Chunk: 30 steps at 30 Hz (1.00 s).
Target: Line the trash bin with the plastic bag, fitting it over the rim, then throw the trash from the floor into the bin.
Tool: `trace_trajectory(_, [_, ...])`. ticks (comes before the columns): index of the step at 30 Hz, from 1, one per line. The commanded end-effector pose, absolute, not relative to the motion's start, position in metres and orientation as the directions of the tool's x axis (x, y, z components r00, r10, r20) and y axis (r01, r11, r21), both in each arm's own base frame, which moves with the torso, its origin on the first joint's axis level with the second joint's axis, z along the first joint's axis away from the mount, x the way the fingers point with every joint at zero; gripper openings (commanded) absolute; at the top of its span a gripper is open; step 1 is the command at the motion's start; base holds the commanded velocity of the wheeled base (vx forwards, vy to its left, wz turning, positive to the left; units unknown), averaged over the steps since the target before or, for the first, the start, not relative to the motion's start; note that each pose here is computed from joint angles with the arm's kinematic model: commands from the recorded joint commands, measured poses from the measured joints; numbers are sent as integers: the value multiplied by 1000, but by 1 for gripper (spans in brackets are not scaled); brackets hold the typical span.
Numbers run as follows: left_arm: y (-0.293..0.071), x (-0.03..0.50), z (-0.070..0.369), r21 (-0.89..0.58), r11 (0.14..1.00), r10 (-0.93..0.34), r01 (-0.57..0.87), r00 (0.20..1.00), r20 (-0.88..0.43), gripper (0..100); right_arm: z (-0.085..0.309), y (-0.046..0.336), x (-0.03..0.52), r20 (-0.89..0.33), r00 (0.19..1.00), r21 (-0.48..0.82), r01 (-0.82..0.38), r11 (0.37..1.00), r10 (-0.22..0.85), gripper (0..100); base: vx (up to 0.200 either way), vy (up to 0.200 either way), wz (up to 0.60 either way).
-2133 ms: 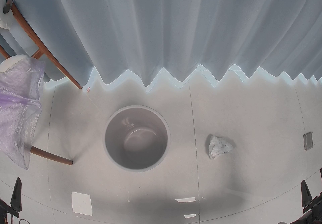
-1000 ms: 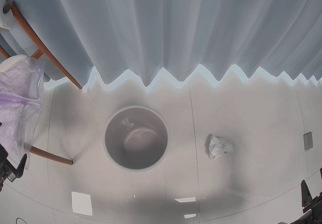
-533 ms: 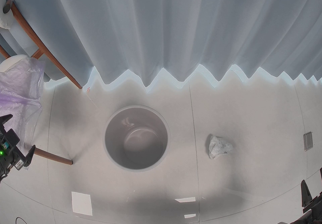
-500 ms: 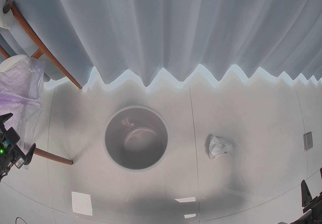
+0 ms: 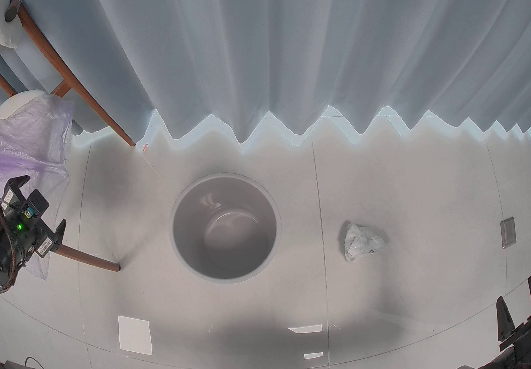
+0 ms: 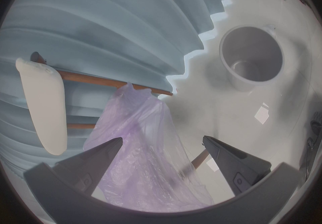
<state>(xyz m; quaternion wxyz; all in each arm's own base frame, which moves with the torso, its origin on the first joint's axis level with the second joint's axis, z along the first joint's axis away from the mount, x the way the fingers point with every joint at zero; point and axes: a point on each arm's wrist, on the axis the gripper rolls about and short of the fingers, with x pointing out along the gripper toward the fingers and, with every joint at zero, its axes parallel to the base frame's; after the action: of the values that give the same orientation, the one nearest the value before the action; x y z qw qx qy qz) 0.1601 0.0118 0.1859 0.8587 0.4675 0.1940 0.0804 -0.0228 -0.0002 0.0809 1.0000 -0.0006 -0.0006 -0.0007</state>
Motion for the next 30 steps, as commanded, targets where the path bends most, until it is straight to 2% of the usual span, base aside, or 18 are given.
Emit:
trace_trajectory(1, [13, 175, 179, 836, 545, 347, 68, 889, -299, 100, 76, 0, -23, 2, 1000, -2, 2, 1000, -2, 100, 0, 0, 0])
trace_trajectory(9, [14, 190, 170, 840, 537, 358, 77, 881, -309, 100, 76, 0, -23, 2, 1000, -2, 2, 1000, -2, 100, 0, 0, 0])
trace_trajectory(16, [16, 189, 162, 879, 471, 444, 72, 842, -307, 100, 76, 0, -23, 2, 1000, -2, 2, 1000, -2, 100, 0, 0, 0])
trace_trajectory(21, [18, 192, 161, 912, 408, 501, 36, 827, -257, 100, 76, 0, -23, 2, 1000, -2, 2, 1000, -2, 100, 0, 0, 0])
trace_trajectory(30, [23, 206, 159, 926, 375, 519, 38, 820, -243, 100, 76, 0, -23, 2, 1000, -2, 2, 1000, -2, 100, 0, 0, 0])
